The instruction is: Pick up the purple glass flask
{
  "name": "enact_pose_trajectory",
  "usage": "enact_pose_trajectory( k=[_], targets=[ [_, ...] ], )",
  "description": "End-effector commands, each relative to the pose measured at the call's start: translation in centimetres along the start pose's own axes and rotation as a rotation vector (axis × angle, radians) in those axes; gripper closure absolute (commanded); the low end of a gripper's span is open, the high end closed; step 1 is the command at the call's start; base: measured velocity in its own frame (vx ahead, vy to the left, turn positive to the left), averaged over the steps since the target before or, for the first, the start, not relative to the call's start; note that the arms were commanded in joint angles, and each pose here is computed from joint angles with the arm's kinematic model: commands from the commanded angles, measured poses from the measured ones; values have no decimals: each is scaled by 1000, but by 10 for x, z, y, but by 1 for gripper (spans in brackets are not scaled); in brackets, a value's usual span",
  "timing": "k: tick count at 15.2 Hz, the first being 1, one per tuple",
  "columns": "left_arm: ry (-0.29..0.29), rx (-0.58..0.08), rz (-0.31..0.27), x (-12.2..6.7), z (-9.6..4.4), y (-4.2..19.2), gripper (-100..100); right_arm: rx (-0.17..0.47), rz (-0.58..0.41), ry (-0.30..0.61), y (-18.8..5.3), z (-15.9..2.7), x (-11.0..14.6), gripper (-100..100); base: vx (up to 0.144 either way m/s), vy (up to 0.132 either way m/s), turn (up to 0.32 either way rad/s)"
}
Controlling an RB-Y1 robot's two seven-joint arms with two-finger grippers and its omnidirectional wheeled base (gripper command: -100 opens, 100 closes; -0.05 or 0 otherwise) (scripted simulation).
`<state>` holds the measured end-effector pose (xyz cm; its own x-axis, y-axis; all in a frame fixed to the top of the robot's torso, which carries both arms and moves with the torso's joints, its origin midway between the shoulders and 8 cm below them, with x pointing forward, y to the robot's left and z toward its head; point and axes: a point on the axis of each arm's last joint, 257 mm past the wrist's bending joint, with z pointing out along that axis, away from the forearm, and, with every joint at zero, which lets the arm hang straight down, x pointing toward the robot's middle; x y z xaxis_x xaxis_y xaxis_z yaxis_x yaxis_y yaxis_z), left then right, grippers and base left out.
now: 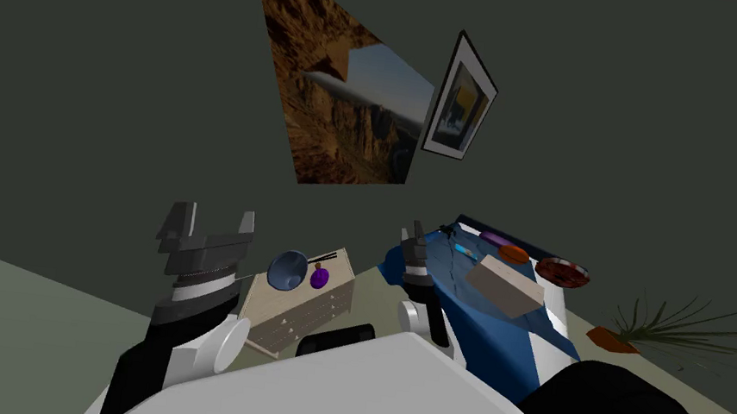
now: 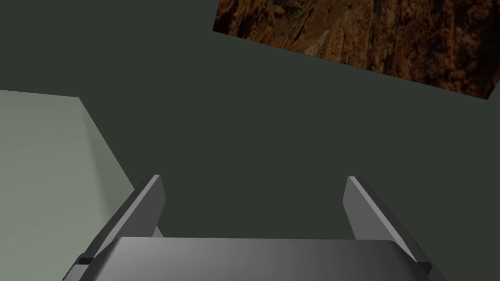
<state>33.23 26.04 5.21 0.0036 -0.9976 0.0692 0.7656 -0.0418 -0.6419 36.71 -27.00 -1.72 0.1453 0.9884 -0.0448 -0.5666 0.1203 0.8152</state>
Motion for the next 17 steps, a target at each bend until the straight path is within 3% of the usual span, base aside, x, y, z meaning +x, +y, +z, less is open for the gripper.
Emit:
enact_pose_trajectory(
  k=[1,7,17],
  targets=[
    [31,-14,13,4,-2,8,-100,0,0,0,0,0,0,0,-11,-19,11],
    [110,-76,62,14,-15,50,-100,0,0,0,0,0,0,0,-52,-84,34],
    [153,-172,106,16,-40,110,-100,0,0,0,0,0,0,0,-48,-83,24]
  ],
)
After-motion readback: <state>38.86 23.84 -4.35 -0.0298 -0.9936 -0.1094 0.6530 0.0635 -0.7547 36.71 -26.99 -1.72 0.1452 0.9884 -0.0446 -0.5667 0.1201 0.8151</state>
